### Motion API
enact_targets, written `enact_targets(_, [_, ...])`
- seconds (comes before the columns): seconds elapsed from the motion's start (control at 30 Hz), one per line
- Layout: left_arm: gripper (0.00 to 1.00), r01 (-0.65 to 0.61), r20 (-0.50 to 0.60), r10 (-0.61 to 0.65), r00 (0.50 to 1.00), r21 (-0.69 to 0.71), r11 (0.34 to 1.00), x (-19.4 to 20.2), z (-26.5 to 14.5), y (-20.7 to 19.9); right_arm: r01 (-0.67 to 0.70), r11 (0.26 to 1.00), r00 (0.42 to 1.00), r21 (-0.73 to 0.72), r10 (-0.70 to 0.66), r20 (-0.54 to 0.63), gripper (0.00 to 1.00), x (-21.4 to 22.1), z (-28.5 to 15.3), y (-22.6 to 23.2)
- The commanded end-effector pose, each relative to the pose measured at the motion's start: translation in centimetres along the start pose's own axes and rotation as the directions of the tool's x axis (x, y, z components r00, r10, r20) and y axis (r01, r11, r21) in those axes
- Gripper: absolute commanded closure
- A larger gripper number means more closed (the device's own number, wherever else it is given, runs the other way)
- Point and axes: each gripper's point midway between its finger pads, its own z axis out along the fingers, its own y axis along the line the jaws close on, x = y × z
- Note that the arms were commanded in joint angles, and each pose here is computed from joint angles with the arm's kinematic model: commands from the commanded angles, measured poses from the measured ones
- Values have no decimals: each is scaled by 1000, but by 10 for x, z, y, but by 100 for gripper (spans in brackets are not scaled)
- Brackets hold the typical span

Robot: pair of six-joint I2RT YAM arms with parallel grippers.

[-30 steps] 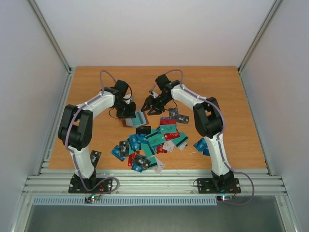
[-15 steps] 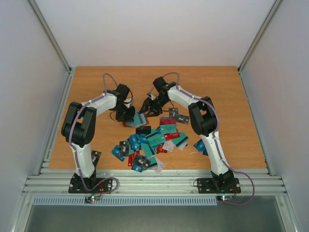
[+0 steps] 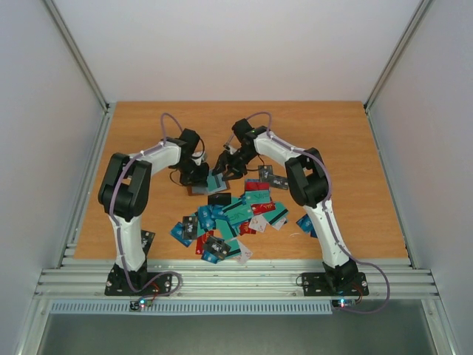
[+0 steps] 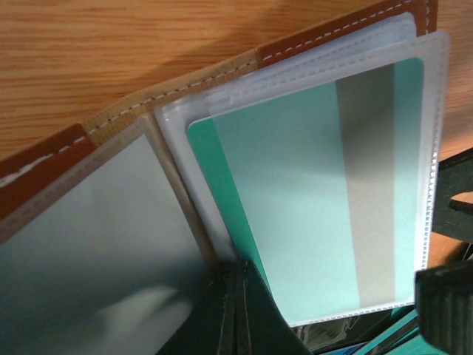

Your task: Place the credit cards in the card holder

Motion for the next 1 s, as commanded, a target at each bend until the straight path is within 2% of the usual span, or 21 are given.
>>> enact_targets(0.0, [100,-14,-22,13,1000,-22,1000,-1,19,9,32,999,999,-14,-32,-24,51,4,5,9])
enact_targets(0.27, [100,-10,-15,10,1000,9,1000,-7,20,2,74,997,996,-5,-74,-39,51,14,5,16])
enact_targets(0.4, [100,-27,30,23,999,137,990,-17,12,-24,76,997,996,7,-75,-39,52,17,3,17])
enact_targets(0.77, [100,11,159,-49,986,228,974,-29,-68,-50,65,996,998,67,-65,-2,54,7,0,10])
enact_targets(0.97, [99,52,209,-86,974,163,985,-29,-94,-25,72,997,997,41,-73,23,54,1,-3,24])
